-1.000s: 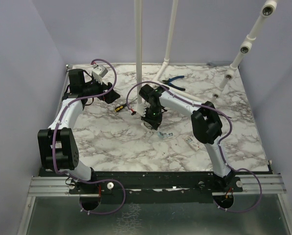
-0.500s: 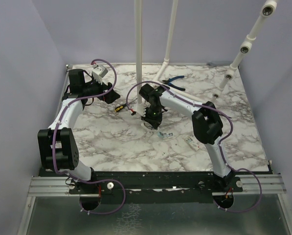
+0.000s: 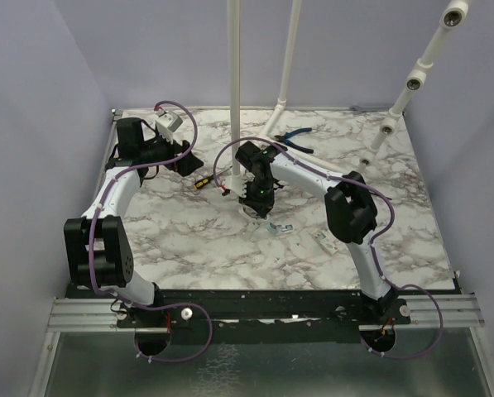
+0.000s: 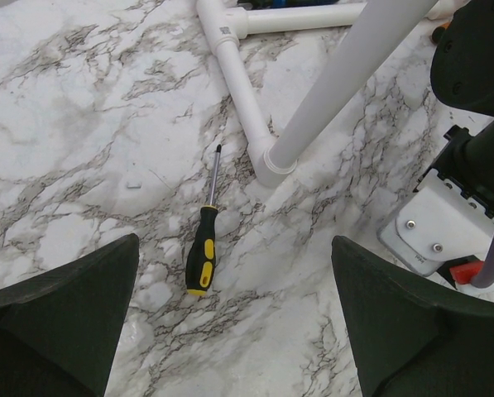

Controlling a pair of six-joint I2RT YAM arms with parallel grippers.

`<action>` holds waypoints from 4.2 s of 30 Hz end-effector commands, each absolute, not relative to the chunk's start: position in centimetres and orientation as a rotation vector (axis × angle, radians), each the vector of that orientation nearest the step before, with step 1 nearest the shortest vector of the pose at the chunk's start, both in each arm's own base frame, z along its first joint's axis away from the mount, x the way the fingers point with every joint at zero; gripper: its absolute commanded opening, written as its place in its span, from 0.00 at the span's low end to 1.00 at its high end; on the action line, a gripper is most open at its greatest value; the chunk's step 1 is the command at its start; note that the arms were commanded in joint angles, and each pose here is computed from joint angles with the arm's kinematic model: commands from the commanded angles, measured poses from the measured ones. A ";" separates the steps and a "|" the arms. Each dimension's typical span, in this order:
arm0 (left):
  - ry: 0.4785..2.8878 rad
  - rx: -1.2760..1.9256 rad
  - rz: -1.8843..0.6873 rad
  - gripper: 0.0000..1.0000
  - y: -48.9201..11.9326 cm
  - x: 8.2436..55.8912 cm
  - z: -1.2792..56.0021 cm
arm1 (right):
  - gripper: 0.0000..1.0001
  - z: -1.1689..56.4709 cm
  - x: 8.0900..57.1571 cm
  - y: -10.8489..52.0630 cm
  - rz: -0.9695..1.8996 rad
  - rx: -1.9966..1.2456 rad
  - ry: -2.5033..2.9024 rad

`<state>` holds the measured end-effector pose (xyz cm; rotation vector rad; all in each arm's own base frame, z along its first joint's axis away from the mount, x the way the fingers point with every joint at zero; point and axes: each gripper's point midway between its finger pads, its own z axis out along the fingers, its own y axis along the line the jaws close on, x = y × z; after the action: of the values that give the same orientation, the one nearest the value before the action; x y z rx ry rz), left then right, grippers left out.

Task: Load the staples into the stapler
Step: Install the staple into the stapler.

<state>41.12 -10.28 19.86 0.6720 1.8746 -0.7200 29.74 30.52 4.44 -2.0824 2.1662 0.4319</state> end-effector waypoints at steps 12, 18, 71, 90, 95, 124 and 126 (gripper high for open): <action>1.842 0.688 -0.729 0.99 -10.2 40.5 20.8 | 0.06 6.6 29.7 31.1 0.447 -2.116 2.059; 1.841 0.690 -0.726 0.99 -10.1 40.5 20.8 | 0.06 6.7 29.6 31.3 0.462 -2.122 2.040; 1.847 0.689 -0.731 0.99 -10.1 40.5 20.7 | 0.05 3.9 30.3 30.2 0.402 -2.171 2.055; 1.845 0.692 -0.731 0.99 -10.1 40.4 20.7 | 0.05 6.0 30.1 30.6 0.462 -2.219 1.920; 1.844 0.691 -0.729 0.99 -10.1 40.4 20.7 | 0.05 6.7 30.1 30.8 0.471 -2.244 1.875; 1.844 0.690 -0.731 0.99 -10.1 40.4 20.7 | 0.04 6.9 31.1 30.7 0.455 -2.325 1.783; 1.843 0.691 -0.731 0.99 -10.1 40.4 20.7 | 0.04 6.7 31.0 30.6 0.462 -2.330 1.789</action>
<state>41.13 -10.07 19.86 0.6709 1.8734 -0.7187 30.97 30.77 5.95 -2.3167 1.8072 0.4528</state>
